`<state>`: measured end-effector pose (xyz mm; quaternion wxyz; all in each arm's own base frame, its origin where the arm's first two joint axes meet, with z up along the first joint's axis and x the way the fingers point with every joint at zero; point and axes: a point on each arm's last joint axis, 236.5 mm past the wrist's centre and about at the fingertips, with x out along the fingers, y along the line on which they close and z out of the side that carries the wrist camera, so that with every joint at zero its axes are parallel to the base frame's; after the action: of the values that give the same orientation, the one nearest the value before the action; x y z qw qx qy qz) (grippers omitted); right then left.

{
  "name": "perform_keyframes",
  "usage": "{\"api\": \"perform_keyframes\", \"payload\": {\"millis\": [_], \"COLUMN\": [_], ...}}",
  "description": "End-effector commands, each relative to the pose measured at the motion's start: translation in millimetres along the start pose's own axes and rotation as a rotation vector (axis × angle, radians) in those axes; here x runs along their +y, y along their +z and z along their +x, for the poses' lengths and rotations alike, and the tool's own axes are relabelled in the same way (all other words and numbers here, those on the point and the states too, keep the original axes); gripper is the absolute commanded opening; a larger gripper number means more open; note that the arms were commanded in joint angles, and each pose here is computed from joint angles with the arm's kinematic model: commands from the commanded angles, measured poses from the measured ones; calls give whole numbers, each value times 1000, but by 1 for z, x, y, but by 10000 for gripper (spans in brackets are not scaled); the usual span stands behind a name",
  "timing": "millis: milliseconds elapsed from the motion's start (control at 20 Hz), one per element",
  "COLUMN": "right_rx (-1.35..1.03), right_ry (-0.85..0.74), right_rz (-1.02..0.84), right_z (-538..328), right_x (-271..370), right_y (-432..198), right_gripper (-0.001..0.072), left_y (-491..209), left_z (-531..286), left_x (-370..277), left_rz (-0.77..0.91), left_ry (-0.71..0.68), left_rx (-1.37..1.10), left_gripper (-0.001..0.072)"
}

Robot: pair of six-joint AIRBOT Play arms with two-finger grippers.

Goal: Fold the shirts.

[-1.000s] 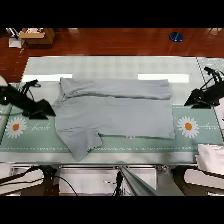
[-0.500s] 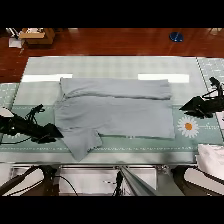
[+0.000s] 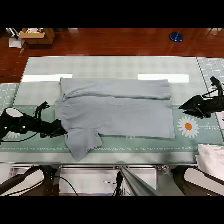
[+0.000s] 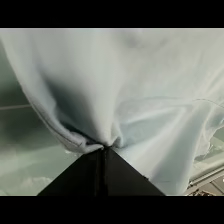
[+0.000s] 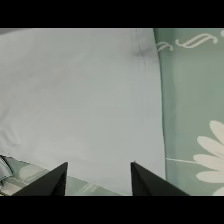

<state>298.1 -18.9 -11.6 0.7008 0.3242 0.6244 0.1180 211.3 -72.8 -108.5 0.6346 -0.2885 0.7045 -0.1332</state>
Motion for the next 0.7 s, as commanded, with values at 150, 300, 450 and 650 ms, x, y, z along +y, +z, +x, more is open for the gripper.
{"api": "perform_keyframes", "payload": {"millis": [150, 300, 450, 650], "right_rx": [-33, -31, 53, 71], "right_ry": [-366, -160, -109, -88], "right_rz": [61, 215, 246, 283], "right_z": [-36, -8, 28, 60], "right_x": [-81, -71, -70, -69], "right_y": [-24, -50, -83, -102], "right_gripper": [493, 578, 577, 574], "left_y": [-13, -11, -11, -11], "left_z": [-4, -6, -6, -6], "left_x": [8, 10, 10, 10], "left_rz": [-12, -2, -2, -1], "left_ry": [-13, -18, -18, -18], "left_rx": [55, 45, 45, 46], "left_gripper": [26, 25, 25, 25]}}
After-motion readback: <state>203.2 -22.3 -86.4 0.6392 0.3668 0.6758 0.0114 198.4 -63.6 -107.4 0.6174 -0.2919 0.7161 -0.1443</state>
